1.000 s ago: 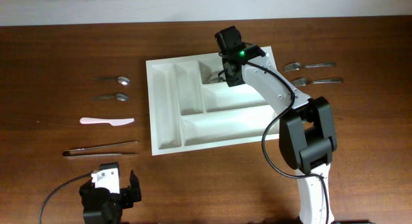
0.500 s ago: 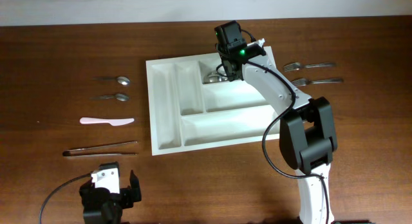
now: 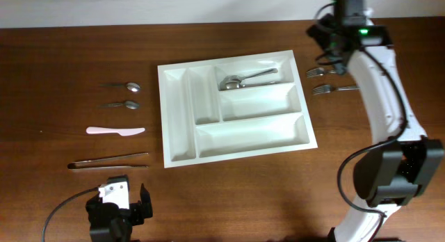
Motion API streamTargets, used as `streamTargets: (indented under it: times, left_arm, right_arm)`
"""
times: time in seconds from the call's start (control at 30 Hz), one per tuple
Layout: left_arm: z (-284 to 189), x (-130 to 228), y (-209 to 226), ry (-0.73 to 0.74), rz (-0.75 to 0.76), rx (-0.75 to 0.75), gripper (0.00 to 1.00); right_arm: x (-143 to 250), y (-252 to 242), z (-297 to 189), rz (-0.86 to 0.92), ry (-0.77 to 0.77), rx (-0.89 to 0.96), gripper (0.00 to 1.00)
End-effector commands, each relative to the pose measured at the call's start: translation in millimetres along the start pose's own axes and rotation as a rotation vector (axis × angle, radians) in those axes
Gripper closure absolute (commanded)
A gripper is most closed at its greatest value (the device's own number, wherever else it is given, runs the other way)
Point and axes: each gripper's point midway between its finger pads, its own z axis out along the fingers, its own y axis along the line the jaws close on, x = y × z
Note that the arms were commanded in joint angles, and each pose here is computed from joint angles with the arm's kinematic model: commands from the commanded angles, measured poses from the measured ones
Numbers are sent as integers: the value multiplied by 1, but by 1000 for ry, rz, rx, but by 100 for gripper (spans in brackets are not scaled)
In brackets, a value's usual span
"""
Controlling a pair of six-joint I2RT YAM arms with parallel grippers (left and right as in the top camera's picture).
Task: Pack container
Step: 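Move the right gripper over the lower fork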
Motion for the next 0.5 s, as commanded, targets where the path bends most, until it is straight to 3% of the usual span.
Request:
streamTargets:
  times: [0.0,0.2,0.47]
  left_arm:
    - [0,0,0,-3,15,3,1]
    - [0,0,0,-3,15,3,1]
    - [0,0,0,-3,15,3,1]
  right_arm:
    - [6,-4,-8,15,143,-64,1]
    - [-16,-29,4,122,72,31,3]
    - [-13,-80,53,284,9,259,0]
